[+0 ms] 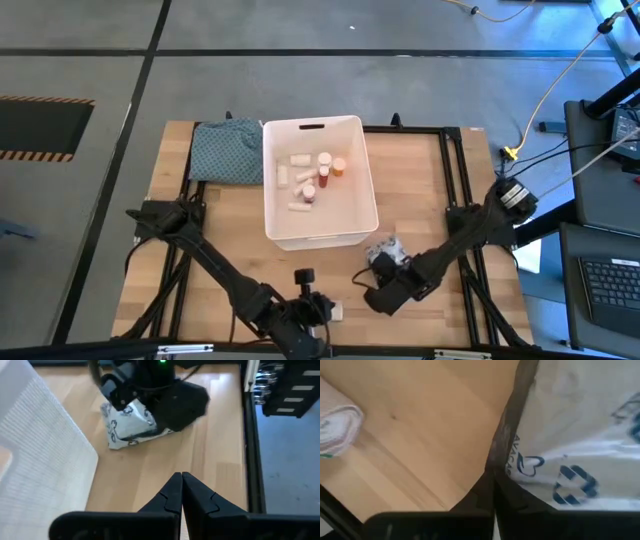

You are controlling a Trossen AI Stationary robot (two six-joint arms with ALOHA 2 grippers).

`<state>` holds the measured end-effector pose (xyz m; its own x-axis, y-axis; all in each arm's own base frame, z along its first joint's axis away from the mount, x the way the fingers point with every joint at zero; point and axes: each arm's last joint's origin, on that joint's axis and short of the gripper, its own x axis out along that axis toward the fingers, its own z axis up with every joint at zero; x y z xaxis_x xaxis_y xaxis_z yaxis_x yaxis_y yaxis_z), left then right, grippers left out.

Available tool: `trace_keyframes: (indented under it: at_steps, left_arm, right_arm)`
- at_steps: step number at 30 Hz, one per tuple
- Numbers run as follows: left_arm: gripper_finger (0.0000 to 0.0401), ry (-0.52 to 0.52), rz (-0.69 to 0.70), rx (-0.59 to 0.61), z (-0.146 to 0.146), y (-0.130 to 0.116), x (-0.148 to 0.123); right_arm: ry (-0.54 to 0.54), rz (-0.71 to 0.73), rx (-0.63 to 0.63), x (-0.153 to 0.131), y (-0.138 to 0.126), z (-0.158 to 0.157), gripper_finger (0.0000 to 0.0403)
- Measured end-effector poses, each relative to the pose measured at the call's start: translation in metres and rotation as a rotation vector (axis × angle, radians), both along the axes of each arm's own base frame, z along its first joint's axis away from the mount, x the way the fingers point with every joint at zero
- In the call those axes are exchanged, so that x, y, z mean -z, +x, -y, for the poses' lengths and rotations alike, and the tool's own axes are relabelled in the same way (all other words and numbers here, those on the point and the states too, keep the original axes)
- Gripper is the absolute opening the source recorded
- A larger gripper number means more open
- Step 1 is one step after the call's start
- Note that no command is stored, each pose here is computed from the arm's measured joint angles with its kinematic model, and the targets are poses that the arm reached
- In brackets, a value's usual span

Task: Pick & place medical supplies in basket/bin
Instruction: Put the white mailer bag into the white bin

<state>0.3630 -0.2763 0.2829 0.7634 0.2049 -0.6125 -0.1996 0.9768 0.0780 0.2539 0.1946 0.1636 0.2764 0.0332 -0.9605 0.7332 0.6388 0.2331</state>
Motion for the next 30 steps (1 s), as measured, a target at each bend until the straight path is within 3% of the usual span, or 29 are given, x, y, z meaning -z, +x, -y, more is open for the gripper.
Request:
trace_keyframes:
  at_steps: [6, 16, 23, 26, 30]
  left_arm:
    - [0.0002, -0.034, -0.035, -0.018, 0.007, 0.008, 0.024]
    - [0.0003, -0.094, -0.098, -0.019, 0.014, 0.013, 0.047]
    - [0.0005, -0.169, -0.021, -0.086, 0.016, 0.018, 0.047]
    - [0.0004, -0.197, 0.022, -0.097, 0.016, 0.023, 0.044]
    - [0.0002, -0.265, 0.103, -0.129, 0.016, 0.031, 0.041]
  right_arm:
    - [0.009, 0.038, -0.014, 0.014, 0.011, -0.013, 0.0003]
    - [0.018, 0.178, -0.099, -0.012, 0.035, -0.031, 0.0002]
    - [-0.196, -0.037, -0.031, -0.059, 0.025, -0.021, 0.0004]
    - [-0.254, -0.09, -0.123, -0.083, 0.018, -0.024, 0.0009]
    - [-0.285, -0.136, -0.134, -0.107, 0.012, -0.023, 0.0017]
